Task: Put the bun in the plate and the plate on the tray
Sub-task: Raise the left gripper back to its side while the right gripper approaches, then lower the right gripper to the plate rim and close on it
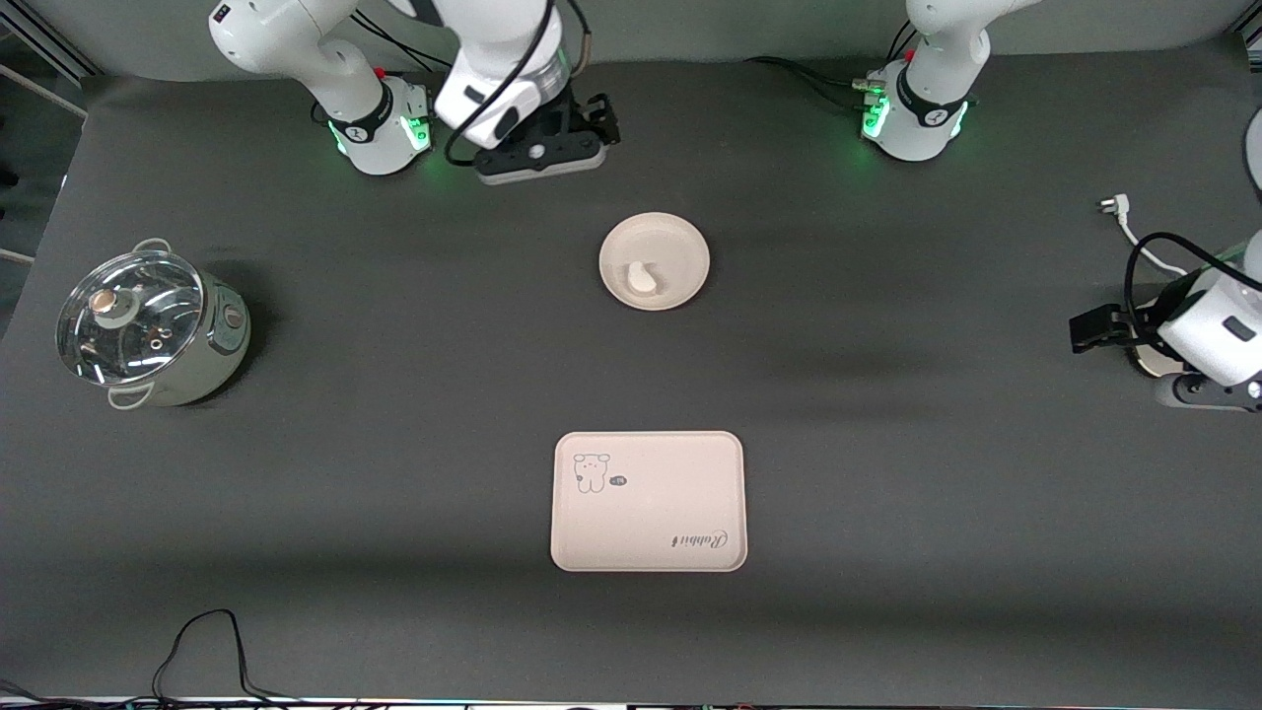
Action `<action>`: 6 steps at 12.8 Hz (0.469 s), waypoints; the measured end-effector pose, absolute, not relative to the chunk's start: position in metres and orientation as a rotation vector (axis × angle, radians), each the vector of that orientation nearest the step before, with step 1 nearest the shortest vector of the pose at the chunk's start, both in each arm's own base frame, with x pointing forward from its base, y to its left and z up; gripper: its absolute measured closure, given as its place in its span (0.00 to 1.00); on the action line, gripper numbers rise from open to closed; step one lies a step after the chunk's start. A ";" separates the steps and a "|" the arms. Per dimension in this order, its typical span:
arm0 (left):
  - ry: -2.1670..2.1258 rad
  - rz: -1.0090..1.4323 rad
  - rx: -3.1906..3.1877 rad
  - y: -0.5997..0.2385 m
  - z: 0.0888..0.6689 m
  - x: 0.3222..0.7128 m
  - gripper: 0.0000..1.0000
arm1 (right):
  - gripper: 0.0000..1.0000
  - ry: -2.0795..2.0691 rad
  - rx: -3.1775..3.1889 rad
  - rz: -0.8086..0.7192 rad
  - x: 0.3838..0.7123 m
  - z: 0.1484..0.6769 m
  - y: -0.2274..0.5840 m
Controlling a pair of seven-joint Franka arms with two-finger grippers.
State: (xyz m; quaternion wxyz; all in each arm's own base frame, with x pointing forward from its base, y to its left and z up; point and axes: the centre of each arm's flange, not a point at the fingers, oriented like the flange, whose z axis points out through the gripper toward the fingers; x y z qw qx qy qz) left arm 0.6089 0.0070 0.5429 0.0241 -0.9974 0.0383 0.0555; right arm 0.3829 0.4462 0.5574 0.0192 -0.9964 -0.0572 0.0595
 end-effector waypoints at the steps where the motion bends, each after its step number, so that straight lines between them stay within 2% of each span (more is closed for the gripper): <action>1: 0.124 0.182 -3.099 0.012 0.540 0.609 0.00 | 0.00 -0.182 -3.093 0.184 0.379 0.548 0.452; 6: 0.175 0.183 -3.083 -0.025 0.541 0.608 0.00 | 0.00 -0.063 -2.985 0.170 0.373 0.479 0.431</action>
